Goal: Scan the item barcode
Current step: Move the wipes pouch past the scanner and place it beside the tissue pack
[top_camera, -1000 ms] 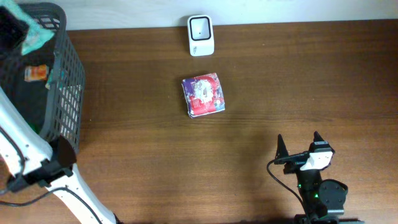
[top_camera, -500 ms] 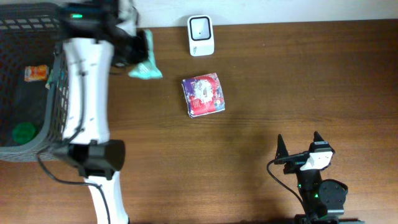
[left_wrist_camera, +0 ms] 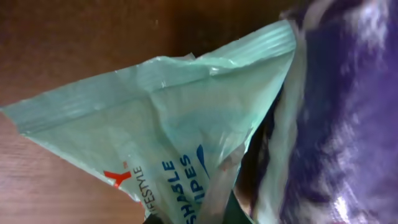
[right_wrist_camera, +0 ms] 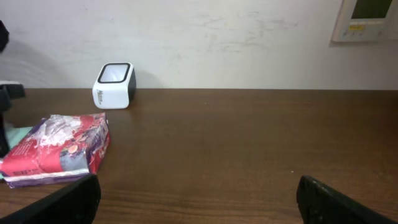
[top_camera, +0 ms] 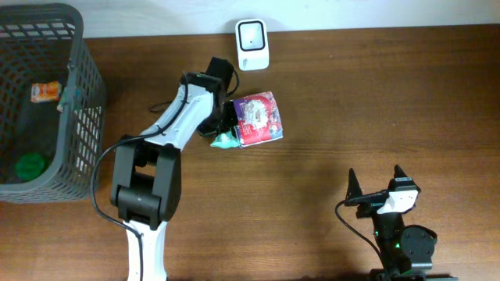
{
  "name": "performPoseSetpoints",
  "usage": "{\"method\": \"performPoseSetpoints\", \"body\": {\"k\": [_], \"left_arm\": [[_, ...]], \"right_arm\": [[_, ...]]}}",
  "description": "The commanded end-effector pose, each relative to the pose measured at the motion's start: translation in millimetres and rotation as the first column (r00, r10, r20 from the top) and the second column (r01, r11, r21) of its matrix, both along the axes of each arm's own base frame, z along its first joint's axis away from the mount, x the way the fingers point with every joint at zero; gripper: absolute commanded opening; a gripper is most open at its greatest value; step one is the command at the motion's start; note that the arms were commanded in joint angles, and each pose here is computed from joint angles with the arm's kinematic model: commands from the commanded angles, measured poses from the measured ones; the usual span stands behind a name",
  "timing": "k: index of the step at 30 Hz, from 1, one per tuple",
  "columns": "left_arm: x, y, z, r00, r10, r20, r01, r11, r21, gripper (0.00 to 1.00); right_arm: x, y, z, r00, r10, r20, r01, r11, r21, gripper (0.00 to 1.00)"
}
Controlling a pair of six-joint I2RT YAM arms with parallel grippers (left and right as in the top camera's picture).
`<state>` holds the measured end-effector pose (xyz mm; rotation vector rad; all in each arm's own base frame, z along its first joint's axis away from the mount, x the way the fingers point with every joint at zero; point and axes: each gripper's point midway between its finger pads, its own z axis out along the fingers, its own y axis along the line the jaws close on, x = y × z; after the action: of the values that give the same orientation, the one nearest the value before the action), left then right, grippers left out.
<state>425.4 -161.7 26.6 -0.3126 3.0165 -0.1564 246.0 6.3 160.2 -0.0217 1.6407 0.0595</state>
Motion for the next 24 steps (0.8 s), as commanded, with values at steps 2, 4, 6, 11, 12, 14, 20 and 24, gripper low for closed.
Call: {"method": "performPoseSetpoints", "body": {"k": [2, 4, 6, 11, 12, 14, 20, 24], "left_arm": [[25.3, -14.9, 5.0, 0.983, -0.116, 0.144, 0.118, 0.993, -0.01, 0.0], [32.5, -18.2, 7.4, 0.968, -0.173, 0.182, 0.177, 0.984, -0.004, 0.0], [35.3, -29.8, 10.3, 0.94, -0.265, 0.213, 0.278, 0.96, -0.035, 0.0], [40.4, -41.1, 14.8, 0.913, -0.317, 0.257, 0.344, 0.937, -0.067, 0.0], [40.1, -47.5, 17.4, 0.899, -0.345, 0.27, 0.381, 0.92, -0.089, 0.0], [37.2, -62.9, 25.0, 0.861, -0.409, 0.302, 0.466, 0.873, -0.147, 0.0], [45.7, -57.6, 52.0, 0.865, -0.392, 0.314, 0.45, 0.883, -0.136, 0.0], [29.9, -43.6, 50.0, 0.911, -0.354, 0.213, 0.383, 0.916, -0.119, 0.0]], "right_arm": [[0.0, 1.2, -3.0, 1.0, 0.003, -0.003, -0.003, 1.0, 0.004, 0.99], [0.0, 1.2, -3.0, 1.0, 0.003, -0.003, -0.003, 1.0, 0.004, 0.99], [0.0, 1.2, -3.0, 1.0, 0.003, -0.003, -0.003, 1.0, 0.004, 0.99], [0.0, 1.1, -3.0, 1.0, 0.003, -0.003, -0.003, 1.0, 0.004, 0.99], [0.0, 1.2, -3.0, 1.0, 0.003, -0.003, -0.003, 1.0, 0.004, 0.99], [0.0, 1.2, -3.0, 1.0, 0.003, -0.003, -0.003, 1.0, 0.004, 0.99], [0.0, 1.1, -3.0, 1.0, 0.003, -0.003, -0.003, 1.0, 0.004, 0.99], [0.0, 1.2, -3.0, 1.0, 0.003, -0.003, -0.003, 1.0, 0.004, 0.99]]}}
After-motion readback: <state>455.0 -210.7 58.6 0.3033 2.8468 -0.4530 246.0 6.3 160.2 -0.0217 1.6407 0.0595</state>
